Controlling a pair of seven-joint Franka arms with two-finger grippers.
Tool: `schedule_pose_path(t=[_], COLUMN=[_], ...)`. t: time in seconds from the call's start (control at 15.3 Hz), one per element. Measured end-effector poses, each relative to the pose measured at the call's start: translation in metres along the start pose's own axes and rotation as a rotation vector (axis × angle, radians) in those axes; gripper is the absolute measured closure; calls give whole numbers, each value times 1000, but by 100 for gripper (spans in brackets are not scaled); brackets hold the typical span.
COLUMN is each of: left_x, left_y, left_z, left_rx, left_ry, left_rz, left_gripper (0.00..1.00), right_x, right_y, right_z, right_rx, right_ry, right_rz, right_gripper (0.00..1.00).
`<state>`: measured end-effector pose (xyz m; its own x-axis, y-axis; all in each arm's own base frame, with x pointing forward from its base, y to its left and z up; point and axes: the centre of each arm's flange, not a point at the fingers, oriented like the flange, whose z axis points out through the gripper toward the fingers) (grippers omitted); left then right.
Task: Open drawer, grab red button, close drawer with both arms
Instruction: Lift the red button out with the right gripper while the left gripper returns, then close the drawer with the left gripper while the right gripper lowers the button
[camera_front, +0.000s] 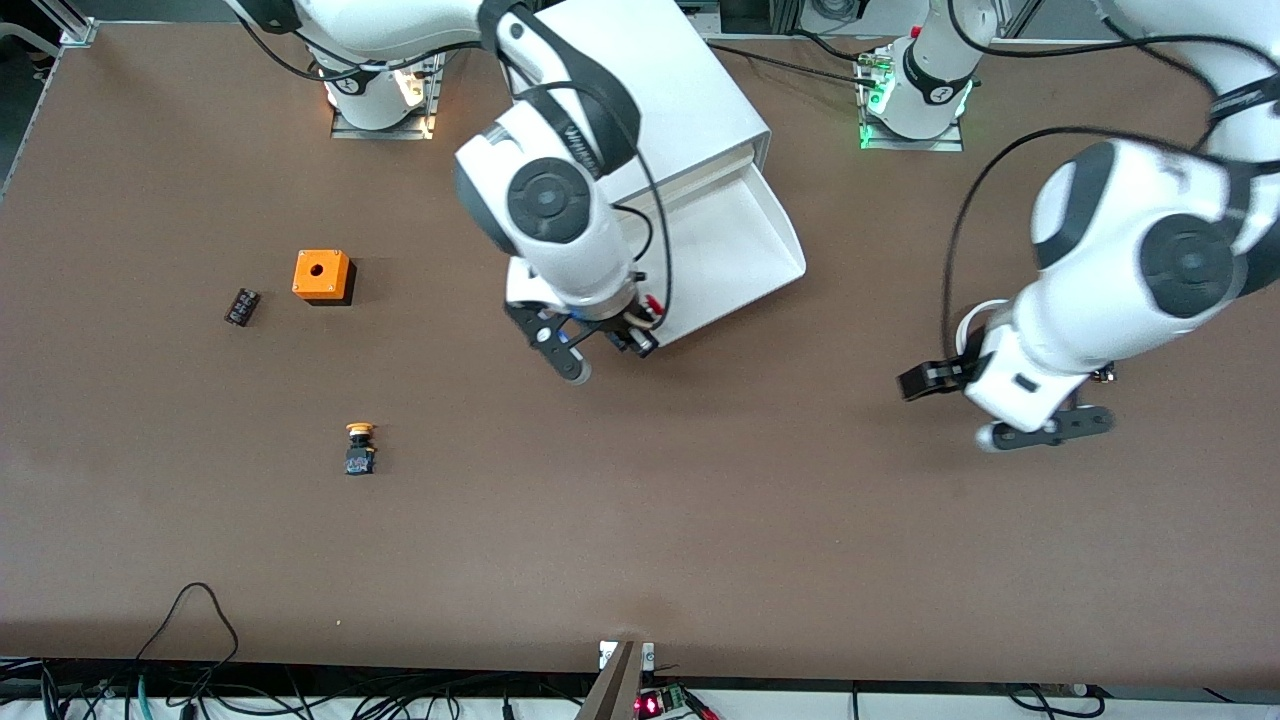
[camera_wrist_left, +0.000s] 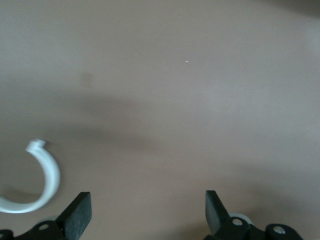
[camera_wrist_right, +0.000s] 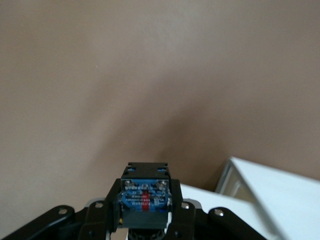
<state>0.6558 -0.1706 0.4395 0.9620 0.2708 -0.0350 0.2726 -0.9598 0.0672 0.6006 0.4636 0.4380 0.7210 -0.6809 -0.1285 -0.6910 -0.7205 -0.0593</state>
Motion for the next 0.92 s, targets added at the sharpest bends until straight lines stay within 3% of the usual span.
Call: schedule_pose_path(t=[0.33, 0.65, 0.92], left_x=[-49, -92, -106], left_y=[53, 89, 89], left_z=[63, 115, 147], left_rx=[19, 5, -4], left_ry=[-11, -13, -18], left_rz=[-135, -160, -163], left_gripper=[0, 0, 0], right_x=[66, 137, 200], right_y=[19, 43, 66], right_z=[-28, -40, -14], right_rx=[4, 7, -39], right_ry=[-7, 5, 40], right_rz=[-219, -464, -657], right_gripper=[59, 59, 59])
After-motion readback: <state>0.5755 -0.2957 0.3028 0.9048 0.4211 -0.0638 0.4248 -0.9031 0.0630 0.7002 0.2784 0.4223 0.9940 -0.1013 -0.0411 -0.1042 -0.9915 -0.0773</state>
